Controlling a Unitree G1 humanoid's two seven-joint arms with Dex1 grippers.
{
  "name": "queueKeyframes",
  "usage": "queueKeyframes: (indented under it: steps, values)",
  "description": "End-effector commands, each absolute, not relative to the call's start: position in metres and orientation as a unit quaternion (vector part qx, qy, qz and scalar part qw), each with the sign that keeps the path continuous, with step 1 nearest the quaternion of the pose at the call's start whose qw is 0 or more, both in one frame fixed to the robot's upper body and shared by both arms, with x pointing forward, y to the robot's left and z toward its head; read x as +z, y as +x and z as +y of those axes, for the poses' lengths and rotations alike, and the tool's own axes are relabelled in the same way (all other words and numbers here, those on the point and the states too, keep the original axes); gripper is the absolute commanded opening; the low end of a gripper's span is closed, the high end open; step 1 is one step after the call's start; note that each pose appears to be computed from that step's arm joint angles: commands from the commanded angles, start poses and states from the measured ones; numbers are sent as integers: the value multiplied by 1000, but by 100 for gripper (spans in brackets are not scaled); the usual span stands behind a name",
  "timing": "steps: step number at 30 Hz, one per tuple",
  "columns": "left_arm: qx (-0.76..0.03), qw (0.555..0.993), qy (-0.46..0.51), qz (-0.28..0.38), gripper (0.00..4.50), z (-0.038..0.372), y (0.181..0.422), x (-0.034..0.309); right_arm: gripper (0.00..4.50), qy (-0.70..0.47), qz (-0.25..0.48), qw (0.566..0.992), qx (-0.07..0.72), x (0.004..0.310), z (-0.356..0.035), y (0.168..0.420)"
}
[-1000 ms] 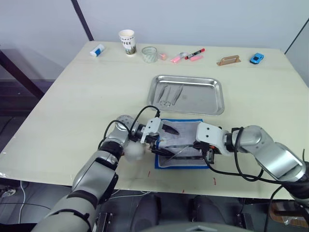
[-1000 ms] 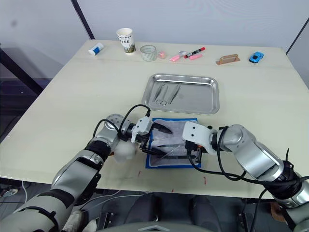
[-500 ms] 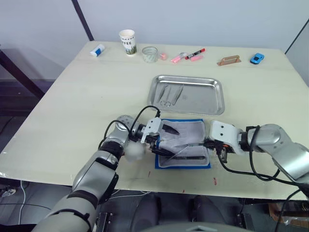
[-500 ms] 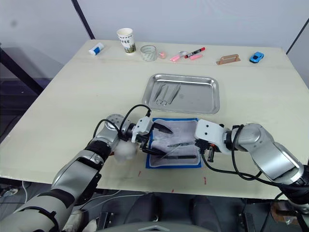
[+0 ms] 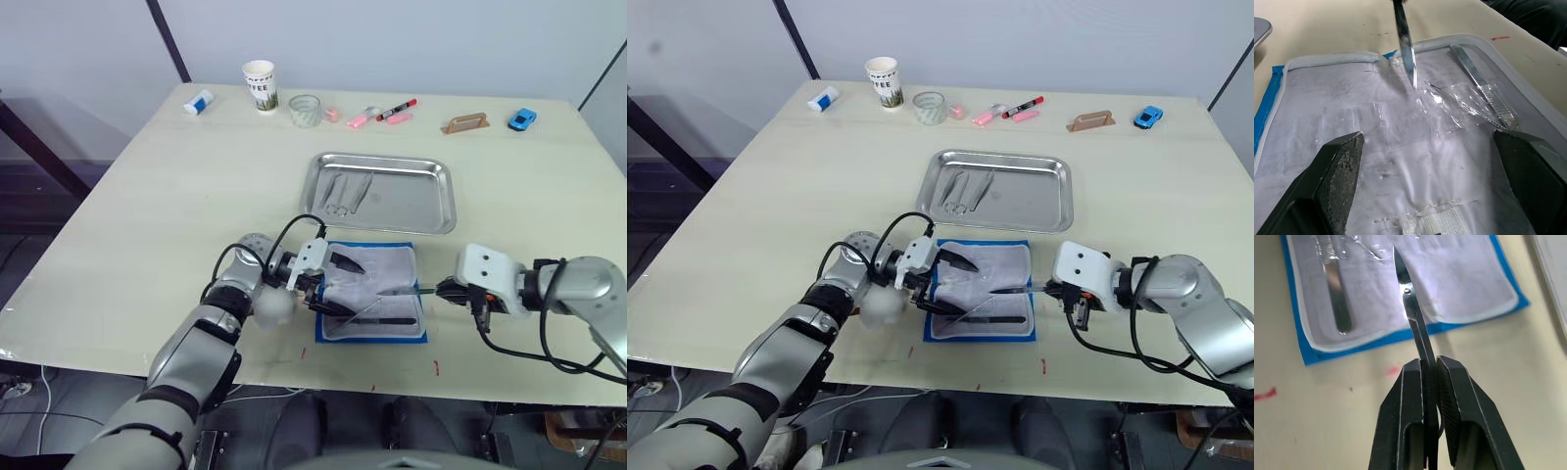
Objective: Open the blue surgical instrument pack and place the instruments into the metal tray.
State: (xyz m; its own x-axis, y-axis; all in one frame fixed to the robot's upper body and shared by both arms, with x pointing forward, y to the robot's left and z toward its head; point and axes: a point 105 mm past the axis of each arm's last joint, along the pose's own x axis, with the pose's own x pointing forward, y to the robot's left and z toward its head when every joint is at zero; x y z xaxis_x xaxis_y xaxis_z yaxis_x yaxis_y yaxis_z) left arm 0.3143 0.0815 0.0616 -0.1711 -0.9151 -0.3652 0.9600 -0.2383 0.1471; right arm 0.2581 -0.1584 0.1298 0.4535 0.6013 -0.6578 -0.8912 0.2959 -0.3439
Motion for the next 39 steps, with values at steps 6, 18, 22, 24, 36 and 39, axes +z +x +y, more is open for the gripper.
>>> queueKeyframes:
  steps: [6,18,22,24,36,39]
  values:
    - [-779,591,159,138,450,88,294,26,21,-315,180,807,466,151,-171,255]
    - [-764,633,108,63,450,85,301,50,21,-176,147,888,397,165,-148,287]
    - [-760,641,101,44,450,85,300,53,21,-150,140,906,371,168,-135,301]
    - [-758,643,101,42,450,86,299,53,21,-133,135,917,352,169,-127,312]
    - [-756,641,117,62,450,90,298,42,21,-55,102,962,245,181,-82,379]
    - [-756,641,117,63,450,89,298,42,21,-50,106,968,220,178,-73,393]
